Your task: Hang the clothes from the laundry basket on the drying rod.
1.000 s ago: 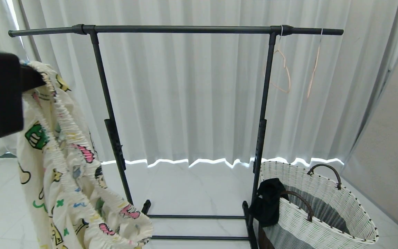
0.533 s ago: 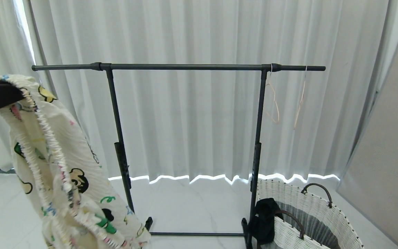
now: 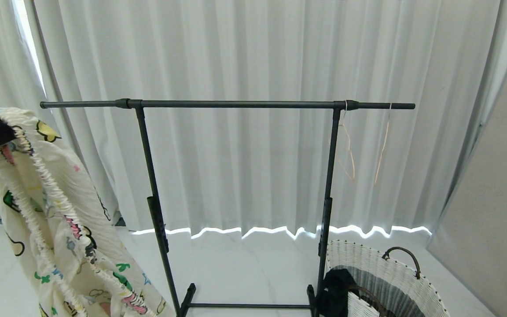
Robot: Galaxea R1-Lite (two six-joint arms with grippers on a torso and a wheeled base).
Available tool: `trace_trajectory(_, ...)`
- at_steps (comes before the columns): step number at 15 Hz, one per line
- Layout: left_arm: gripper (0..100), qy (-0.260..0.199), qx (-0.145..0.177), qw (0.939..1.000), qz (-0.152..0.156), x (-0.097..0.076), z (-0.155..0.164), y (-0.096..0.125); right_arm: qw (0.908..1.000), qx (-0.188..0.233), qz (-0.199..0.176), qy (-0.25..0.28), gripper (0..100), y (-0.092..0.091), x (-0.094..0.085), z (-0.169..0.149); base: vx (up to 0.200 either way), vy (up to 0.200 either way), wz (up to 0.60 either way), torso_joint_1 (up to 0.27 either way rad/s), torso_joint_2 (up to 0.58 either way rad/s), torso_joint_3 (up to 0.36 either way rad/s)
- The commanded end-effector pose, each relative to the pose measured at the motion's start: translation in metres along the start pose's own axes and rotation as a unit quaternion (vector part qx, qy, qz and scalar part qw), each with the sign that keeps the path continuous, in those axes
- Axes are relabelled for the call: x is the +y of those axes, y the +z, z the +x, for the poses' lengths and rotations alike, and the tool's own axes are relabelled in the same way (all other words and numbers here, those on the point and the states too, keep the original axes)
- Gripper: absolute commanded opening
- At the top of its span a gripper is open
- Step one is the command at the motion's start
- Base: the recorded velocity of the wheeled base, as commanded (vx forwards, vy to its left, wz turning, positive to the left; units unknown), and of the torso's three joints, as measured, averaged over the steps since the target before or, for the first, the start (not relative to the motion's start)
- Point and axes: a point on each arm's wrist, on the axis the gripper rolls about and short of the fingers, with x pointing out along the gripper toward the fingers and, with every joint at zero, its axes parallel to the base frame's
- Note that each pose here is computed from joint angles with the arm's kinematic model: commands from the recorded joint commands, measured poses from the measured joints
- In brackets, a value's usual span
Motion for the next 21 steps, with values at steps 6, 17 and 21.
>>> trace_trajectory(6, 0, 0.001, -0.001, 1.0, -0.002, 0.001, 0.0, 0.001, 1.0, 0.003, 0.003, 0.001, 100, 0.0, 0.001, 0.001, 0.0, 0.0, 0.0, 0.25, -0.52, -0.273)
trace_trajectory(17, 0, 0.001, -0.001, 1.0, -0.002, 0.001, 0.0, 0.0, 0.9994, 0.035, -0.004, -0.007, 100, -0.014, 0.006, 0.01, 0.182, 0.0, 0.0, 0.14, -0.28, -0.144)
trace_trajectory(21, 0, 0.001, 0.0, 1.0, -0.001, 0.0, 0.0, 0.0, 0.9976, 0.053, 0.044, -0.006, 100, -0.02, 0.013, 0.02, 0.2, 0.0, 0.0, 0.001, 0.0, -0.001)
